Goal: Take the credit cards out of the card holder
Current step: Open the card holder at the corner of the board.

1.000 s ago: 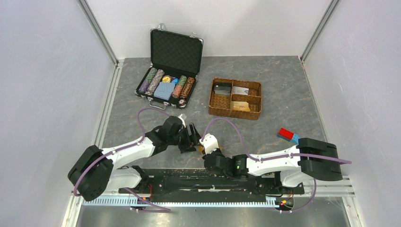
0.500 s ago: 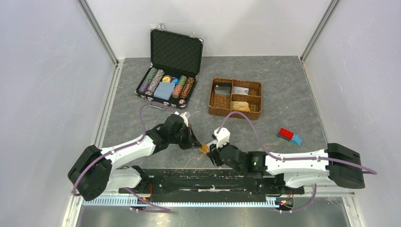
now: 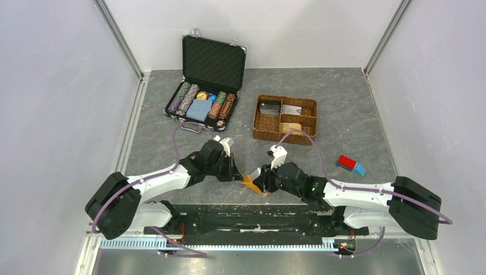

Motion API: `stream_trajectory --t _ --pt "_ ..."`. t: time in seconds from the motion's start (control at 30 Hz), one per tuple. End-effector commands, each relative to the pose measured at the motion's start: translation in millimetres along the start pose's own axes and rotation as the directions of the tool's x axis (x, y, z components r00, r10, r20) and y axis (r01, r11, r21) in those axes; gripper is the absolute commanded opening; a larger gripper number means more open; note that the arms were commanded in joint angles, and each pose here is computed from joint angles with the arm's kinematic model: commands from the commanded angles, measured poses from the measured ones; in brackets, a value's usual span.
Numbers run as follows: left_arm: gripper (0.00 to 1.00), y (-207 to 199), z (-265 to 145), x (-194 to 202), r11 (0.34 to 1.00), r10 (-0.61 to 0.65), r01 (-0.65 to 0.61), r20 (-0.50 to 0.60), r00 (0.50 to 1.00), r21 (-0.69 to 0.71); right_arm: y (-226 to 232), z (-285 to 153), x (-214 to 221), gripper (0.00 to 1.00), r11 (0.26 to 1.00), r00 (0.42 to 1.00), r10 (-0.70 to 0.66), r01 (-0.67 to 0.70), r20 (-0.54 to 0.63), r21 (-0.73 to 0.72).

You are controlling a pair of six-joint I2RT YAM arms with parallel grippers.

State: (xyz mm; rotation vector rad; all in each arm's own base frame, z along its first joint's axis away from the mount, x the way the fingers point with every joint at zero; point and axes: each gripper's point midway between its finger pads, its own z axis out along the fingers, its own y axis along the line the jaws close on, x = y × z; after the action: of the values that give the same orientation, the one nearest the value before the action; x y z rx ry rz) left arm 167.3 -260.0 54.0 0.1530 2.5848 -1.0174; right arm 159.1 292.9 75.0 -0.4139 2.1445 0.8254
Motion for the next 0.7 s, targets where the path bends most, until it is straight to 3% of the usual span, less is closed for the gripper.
stream_trajectory --t 0.0,0.13,0.37,0.67 --pt "0.03 10 2 9 0.996 0.089 -0.089 -0.033 0.995 -0.007 -9 -2 5 0.43 1.0 1.0 -0.001 0.001 -0.02 -0.008" --pt "0.03 10 4 9 0.996 0.087 -0.088 -0.045 0.995 -0.014 5 -11 -6 0.52 0.996 1.0 -0.007 0.008 0.006 -0.085" --pt "0.03 5 7 5 0.995 0.1 -0.1 -0.046 0.994 0.005 9 -20 -12 0.51 0.992 0.999 0.015 -0.011 0.03 -0.125" --pt "0.03 3 8 10 0.994 0.102 -0.1 -0.054 0.993 0.037 -26 -12 11 0.51 0.999 0.999 0.035 -0.035 -0.026 0.015"
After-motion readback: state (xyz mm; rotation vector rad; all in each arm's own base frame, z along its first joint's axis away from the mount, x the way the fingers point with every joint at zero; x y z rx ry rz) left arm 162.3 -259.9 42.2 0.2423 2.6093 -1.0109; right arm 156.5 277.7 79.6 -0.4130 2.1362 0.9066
